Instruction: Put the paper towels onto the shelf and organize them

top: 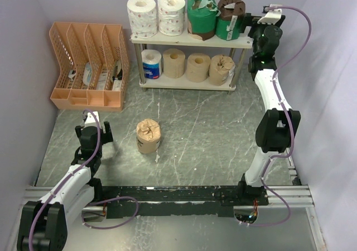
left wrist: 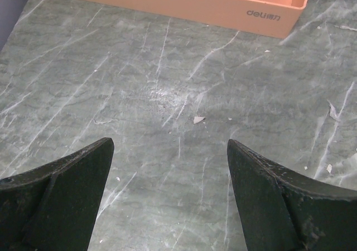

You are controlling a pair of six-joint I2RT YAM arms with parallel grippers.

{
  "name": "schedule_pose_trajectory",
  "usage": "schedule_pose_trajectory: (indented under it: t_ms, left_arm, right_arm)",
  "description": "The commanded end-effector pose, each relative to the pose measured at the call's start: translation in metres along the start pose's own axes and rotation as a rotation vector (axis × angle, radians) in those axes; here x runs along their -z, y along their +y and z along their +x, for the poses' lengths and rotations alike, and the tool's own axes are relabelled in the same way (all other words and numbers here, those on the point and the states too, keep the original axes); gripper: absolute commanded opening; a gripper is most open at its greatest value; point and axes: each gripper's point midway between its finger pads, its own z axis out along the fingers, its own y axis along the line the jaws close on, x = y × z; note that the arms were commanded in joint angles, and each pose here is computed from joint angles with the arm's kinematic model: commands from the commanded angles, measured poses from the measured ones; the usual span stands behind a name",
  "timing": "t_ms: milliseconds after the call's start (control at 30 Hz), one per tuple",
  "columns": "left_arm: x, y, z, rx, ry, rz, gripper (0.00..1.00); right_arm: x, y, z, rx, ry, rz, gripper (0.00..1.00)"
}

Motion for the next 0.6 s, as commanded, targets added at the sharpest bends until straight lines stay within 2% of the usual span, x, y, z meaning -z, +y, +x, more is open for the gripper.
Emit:
schedule_pose_trajectory:
  t_ms: [0,200,567]
  left_arm:
    - [-0.001,-0.002,-0.006,0.016,-0.032,0.013,0.94]
    - [-0.001,-0.002,-0.006,0.015,-0.034,0.015,0.94]
    - [-0.001,-0.002,-0.007,0.017,-0.035,0.015,0.94]
  right_arm:
    - [-0.003,0.034,0.005,0.001,-0.013,-0.101,1.0]
    - [-0.001,0.056,0.005,-0.022,-0.018,-0.184,1.0]
    - [0.004,0.063,-0.001,-0.033,-0.027,-0.217,1.0]
